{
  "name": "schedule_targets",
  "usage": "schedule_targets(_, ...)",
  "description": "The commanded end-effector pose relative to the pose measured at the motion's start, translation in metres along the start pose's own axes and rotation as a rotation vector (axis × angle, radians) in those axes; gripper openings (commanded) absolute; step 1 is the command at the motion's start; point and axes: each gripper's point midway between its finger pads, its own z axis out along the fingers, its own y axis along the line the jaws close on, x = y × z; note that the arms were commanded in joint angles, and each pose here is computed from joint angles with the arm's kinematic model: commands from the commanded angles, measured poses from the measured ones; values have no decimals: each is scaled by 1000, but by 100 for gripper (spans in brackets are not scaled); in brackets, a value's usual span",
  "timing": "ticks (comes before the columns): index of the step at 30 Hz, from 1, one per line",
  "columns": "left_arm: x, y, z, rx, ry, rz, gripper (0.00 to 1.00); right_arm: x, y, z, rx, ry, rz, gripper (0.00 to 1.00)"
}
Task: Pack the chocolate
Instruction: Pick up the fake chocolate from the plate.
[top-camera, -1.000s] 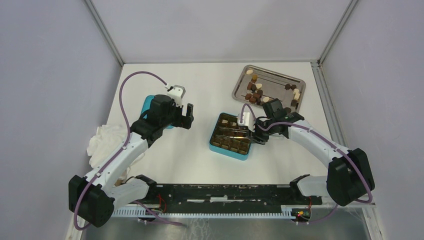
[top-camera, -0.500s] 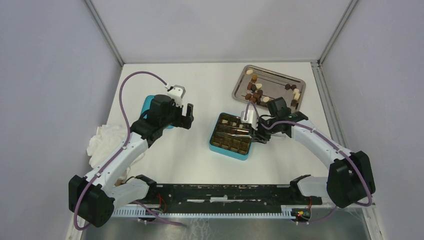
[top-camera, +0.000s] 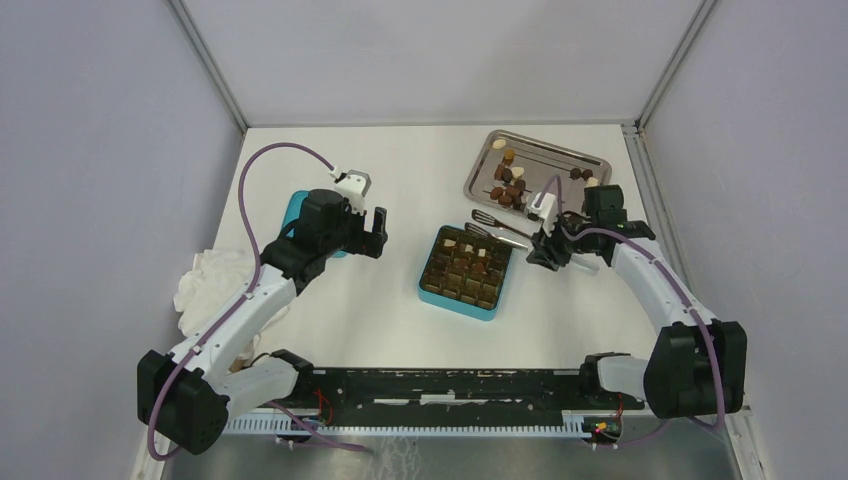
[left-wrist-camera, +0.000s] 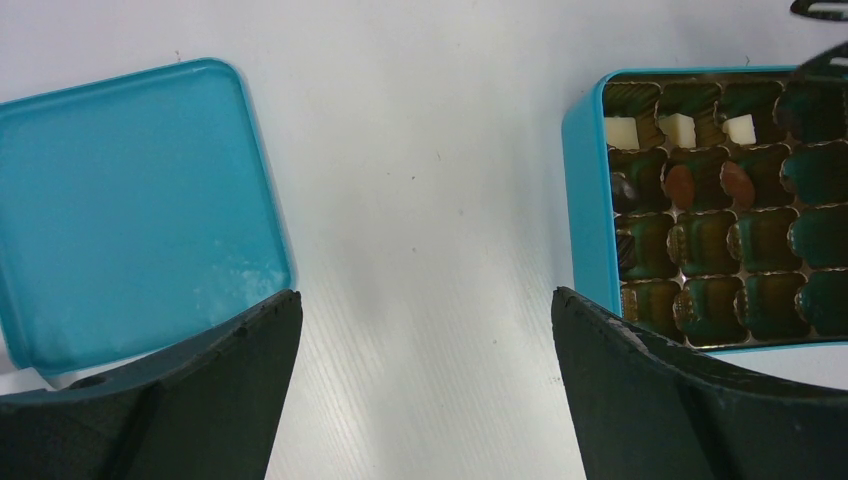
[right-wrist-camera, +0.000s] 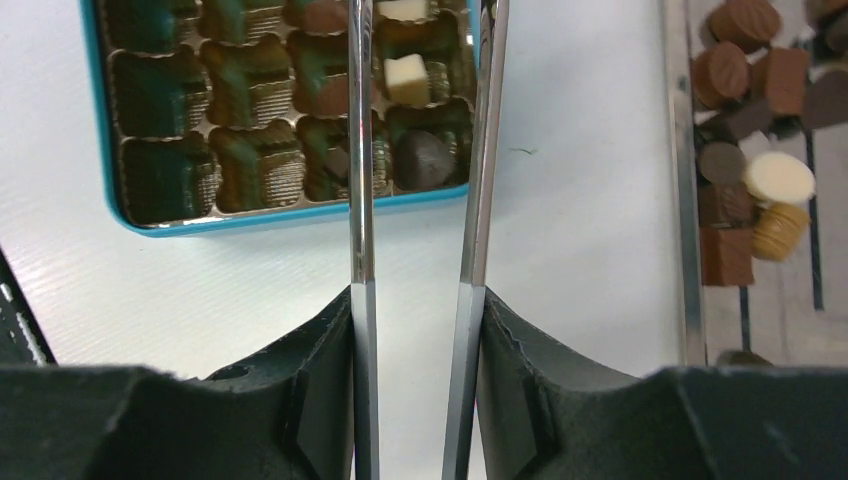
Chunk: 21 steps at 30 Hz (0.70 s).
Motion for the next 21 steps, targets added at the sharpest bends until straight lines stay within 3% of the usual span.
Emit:
schedule_targets(1, -16, -1, -4, 18, -59, 37, 99, -30, -37, -23, 122, -86, -5, 46)
schedule_targets(13, -21, -2, -8, 20, -78, 37, 98, -8, -133, -52, 414, 71, 123, 46)
schedule_targets(21, -21, -2, -9, 20, -81, 37, 99, 0, -179, -54, 500, 176, 186, 45)
